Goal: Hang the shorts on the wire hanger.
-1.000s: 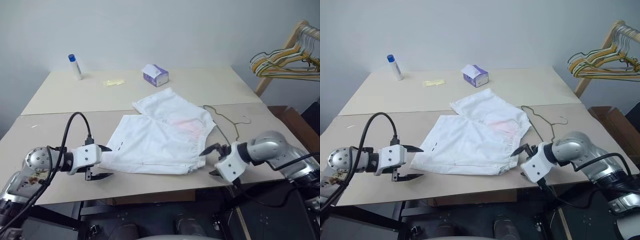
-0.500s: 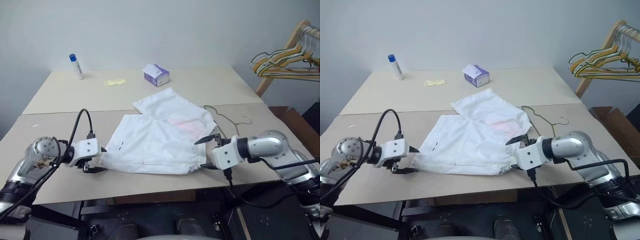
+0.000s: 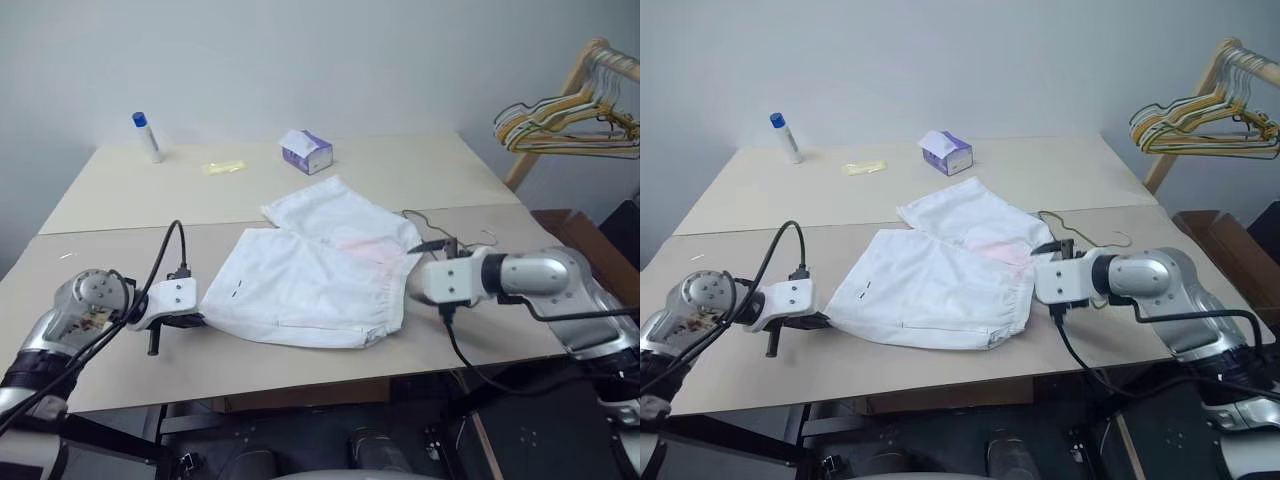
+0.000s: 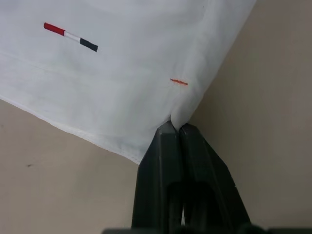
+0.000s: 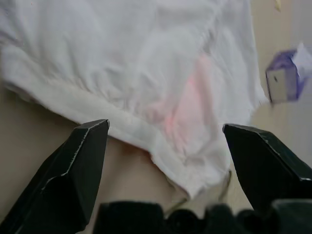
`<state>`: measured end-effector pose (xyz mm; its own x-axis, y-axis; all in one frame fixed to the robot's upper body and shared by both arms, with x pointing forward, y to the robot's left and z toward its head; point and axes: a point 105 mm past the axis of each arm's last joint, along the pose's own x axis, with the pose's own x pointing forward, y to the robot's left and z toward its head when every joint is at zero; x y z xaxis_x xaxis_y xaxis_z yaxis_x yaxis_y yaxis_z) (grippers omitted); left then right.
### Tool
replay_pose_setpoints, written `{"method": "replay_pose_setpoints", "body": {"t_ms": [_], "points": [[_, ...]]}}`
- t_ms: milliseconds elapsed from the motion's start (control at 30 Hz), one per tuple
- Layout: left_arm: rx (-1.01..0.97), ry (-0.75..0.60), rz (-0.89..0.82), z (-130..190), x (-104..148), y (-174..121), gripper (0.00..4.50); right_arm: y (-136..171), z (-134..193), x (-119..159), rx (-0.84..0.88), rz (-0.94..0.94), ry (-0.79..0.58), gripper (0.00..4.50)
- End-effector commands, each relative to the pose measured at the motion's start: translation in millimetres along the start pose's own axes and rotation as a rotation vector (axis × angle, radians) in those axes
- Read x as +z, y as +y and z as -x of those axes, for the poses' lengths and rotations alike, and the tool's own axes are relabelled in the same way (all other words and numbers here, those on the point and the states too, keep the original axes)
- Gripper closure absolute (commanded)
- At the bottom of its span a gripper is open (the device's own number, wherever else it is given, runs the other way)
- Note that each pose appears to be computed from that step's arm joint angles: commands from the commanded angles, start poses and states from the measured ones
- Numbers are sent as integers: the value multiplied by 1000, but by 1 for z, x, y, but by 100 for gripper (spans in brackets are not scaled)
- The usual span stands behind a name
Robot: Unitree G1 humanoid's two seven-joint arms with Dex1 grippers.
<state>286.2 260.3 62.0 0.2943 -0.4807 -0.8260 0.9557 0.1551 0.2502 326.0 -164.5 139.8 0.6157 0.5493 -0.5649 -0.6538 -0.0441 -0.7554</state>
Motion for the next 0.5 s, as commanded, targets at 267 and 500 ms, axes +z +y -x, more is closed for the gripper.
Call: {"method": "replay_pose_setpoints", "body": {"t_ms": [267,500], "points": [[-97,43,42,35,8,-66,448,-21,-18,-16,-133,-95,144,18],[-138,55,83,38,20,-88,448,-29,-29,-31,-190,-165,247,18]]}}
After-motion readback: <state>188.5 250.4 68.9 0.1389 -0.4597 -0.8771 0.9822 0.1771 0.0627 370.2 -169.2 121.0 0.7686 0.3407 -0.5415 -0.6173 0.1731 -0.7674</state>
